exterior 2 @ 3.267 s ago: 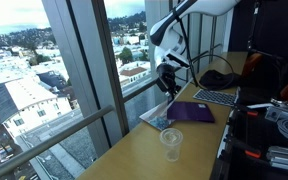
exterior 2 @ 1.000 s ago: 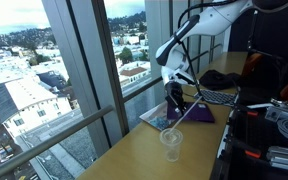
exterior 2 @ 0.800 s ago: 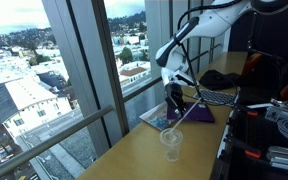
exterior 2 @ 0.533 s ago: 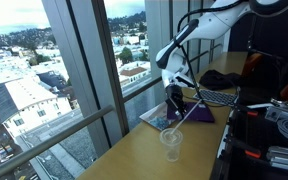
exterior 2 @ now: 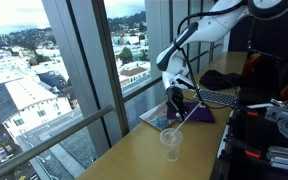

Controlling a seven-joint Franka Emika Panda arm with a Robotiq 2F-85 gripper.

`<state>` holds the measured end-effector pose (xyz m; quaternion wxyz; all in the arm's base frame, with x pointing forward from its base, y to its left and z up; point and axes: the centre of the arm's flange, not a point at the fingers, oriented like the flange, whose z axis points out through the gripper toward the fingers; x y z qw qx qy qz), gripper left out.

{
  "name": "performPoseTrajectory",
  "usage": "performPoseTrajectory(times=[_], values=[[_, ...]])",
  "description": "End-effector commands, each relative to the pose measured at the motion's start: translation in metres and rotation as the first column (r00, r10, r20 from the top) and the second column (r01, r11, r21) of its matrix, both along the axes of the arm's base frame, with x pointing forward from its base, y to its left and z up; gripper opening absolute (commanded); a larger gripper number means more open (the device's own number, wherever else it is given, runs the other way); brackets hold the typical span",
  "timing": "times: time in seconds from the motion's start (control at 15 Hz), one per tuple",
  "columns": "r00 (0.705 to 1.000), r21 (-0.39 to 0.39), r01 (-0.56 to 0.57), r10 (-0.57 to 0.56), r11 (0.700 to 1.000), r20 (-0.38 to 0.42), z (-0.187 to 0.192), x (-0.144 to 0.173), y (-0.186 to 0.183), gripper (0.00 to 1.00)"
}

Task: Put the straw inside the plastic cup

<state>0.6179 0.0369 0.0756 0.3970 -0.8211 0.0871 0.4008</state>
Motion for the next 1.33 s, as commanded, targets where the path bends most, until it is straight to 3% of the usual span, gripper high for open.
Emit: performPoseTrajectory(times=[0.0, 0.8, 0.87, 0.93, 1.27], values=[[1.0, 0.034, 0.011, -0.011, 0.999, -0.012, -0.004, 0.01, -0.001, 0.0], [1.0, 0.049, 0.012, -0.011, 0.999, -0.023, -0.03, 0.016, 0.017, 0.0], [1.0, 0.048, 0.013, -0.012, 0.999, -0.024, -0.031, 0.017, 0.017, 0.26], [1.0, 0.049, 0.016, -0.015, 0.999, -0.024, -0.031, 0.019, 0.016, 0.27], [1.0, 0.079, 0.022, -0.022, 0.997, 0.0, -0.003, 0.037, 0.014, 0.62]])
